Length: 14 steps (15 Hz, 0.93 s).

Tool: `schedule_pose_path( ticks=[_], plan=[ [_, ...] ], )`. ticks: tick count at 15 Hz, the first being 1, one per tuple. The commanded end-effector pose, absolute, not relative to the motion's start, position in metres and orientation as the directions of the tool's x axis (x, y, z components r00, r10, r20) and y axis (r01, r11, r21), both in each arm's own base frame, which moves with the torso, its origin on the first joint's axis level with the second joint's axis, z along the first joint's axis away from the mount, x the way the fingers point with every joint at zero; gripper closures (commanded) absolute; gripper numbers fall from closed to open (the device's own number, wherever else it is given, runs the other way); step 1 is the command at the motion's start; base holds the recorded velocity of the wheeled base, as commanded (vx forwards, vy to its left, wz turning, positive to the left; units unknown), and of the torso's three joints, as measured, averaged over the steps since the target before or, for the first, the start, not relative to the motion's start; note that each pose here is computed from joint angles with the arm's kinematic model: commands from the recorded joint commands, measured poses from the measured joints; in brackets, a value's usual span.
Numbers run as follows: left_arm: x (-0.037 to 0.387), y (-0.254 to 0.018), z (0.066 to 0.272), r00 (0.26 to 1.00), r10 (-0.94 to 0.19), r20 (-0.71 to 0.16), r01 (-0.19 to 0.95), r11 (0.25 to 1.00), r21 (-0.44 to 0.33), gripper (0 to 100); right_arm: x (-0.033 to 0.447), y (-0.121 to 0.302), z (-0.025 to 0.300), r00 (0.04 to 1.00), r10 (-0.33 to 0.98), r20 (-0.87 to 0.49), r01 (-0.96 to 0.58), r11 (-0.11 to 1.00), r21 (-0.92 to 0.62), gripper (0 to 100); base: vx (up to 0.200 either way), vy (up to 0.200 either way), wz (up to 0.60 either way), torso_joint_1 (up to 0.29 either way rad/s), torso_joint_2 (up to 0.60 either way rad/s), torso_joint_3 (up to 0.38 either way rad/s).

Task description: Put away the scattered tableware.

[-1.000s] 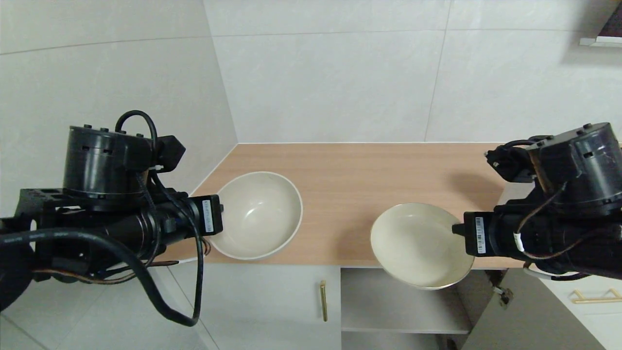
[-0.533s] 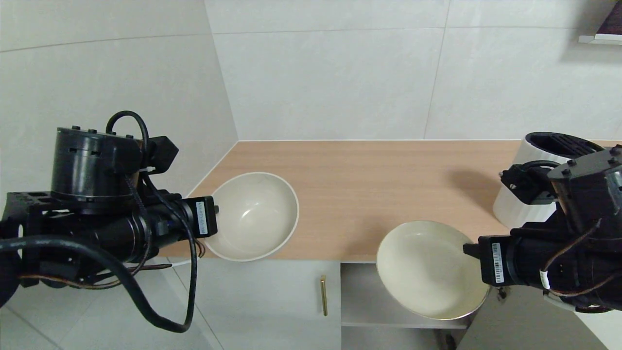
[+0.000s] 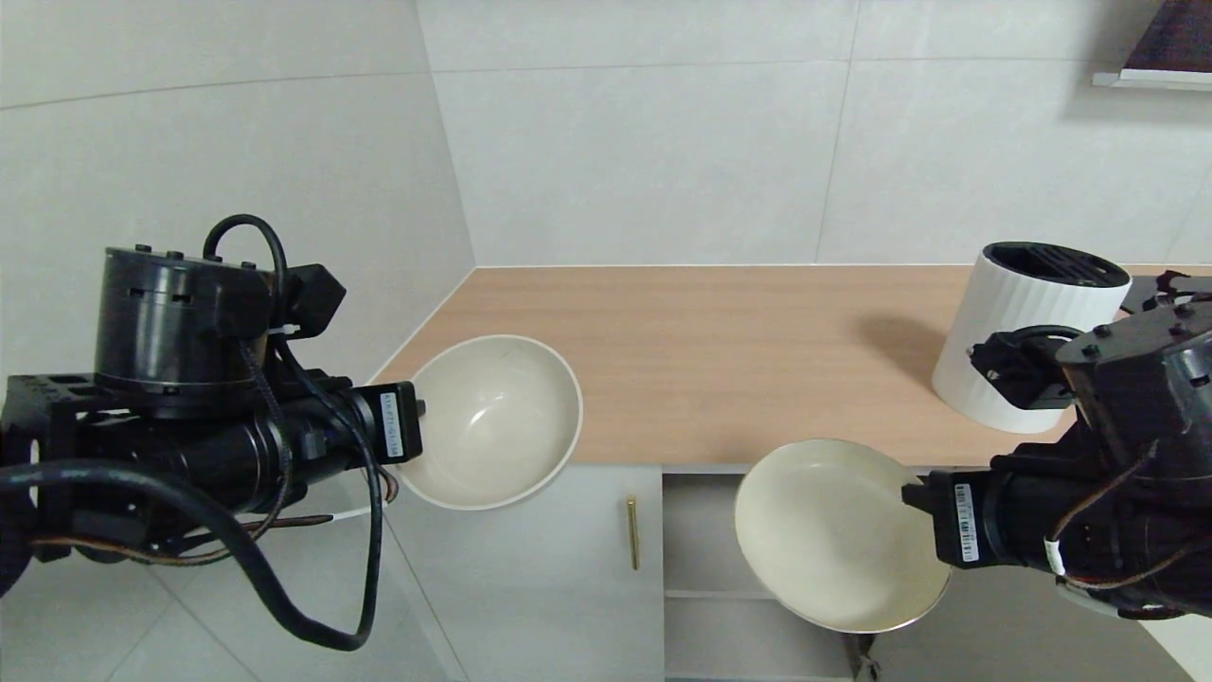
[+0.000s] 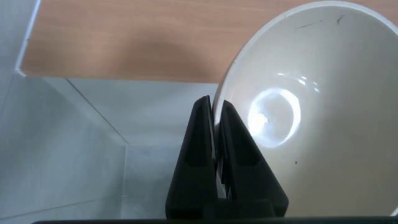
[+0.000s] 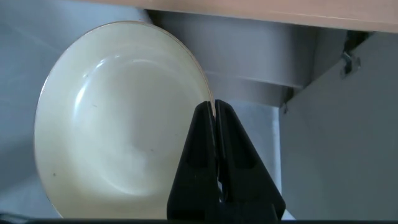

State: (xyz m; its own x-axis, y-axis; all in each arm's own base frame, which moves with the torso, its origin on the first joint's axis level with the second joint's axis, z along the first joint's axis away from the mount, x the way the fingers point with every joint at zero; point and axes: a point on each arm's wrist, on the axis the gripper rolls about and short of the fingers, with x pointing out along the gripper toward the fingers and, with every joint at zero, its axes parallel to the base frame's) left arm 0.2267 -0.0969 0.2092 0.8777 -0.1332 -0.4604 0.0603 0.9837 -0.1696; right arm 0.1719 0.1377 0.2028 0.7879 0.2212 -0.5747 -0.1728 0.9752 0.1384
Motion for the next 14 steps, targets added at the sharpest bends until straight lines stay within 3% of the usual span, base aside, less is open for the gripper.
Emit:
schedule_pose_path(
  ticks=[1,14],
  plan=[
    [0.228,-0.098,0.208,0.876,-0.133,-0.464,0.060,0.984,-0.169,100,0.177,0.142,0.195,0.778,0.199,-0.596,-0.161,0.980,0.117,100,0.000,0.000,0.00,0.000,0.00,0.000],
    [0.232,-0.099,0.203,0.868,-0.128,-0.480,0.055,0.985,-0.162,100,0.183,0.149,0.177,0.742,0.167,-0.649,-0.156,0.985,0.075,100,0.000,0.000,0.00,-0.171,0.46,0.284]
  ],
)
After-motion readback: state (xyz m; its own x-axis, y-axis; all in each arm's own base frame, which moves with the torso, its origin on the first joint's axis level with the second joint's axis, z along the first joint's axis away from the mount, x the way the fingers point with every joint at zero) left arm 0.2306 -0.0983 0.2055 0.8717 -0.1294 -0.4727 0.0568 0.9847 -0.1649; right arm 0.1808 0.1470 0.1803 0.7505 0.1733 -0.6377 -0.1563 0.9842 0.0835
